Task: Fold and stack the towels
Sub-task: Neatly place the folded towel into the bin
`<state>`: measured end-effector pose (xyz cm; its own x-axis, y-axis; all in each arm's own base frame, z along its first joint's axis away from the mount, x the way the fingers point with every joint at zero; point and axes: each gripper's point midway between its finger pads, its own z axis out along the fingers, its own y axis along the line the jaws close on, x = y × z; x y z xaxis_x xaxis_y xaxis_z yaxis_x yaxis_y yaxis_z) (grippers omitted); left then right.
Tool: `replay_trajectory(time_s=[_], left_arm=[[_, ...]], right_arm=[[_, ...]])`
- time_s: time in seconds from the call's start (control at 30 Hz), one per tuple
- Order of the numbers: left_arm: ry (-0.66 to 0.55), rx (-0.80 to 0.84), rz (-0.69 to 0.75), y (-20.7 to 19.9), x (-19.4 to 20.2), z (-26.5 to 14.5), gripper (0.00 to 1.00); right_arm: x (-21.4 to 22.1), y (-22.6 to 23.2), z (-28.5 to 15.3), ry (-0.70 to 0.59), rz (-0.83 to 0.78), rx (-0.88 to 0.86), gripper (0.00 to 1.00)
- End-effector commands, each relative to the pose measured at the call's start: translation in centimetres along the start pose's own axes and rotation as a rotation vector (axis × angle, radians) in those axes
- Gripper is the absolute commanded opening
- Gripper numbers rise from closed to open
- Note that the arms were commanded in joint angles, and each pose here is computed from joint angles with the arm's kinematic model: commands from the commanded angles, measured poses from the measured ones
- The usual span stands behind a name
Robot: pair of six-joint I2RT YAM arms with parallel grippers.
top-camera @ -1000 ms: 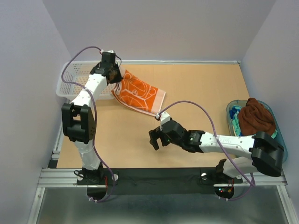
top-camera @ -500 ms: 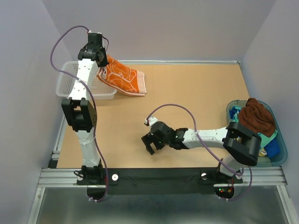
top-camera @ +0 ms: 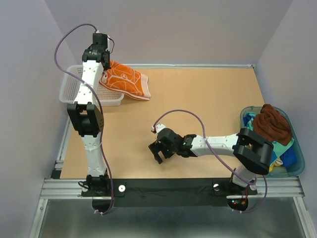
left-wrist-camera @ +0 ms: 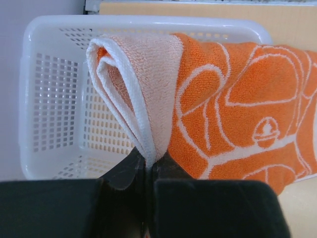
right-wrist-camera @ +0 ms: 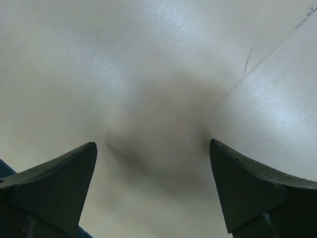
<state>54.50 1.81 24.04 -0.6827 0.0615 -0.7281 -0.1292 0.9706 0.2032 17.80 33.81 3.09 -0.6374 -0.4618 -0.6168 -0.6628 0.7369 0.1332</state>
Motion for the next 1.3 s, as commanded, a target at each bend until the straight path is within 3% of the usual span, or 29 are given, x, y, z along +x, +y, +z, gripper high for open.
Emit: replay_trajectory(time_s=[0.0, 0.23, 0.67, 1.27], left_arm=[[-0.049, -0.132, 0.051, 3.7, -1.9, -1.5, 0.00], [-0.050, -0.272, 0.080, 6.6, -2.0, -1.9, 0.00], [-0.042, -0.382, 0.104, 8.8, -1.7, -0.9, 0.00], [0.006, -0.488, 0.139, 11.6, 0.0, 0.9, 0.00]], right_arm=[[-2.2, 0.0, -0.1, -0.036, 0.021, 0.034, 1.00], [-2.7, -0.6, -0.5, -0.047, 0.026, 0.074, 1.00], [-4.5, -3.5, -1.7, -0.126, 0.077, 0.247, 1.00], [-5.2, -3.5, -1.5, -0.121, 0.056, 0.252, 1.00]])
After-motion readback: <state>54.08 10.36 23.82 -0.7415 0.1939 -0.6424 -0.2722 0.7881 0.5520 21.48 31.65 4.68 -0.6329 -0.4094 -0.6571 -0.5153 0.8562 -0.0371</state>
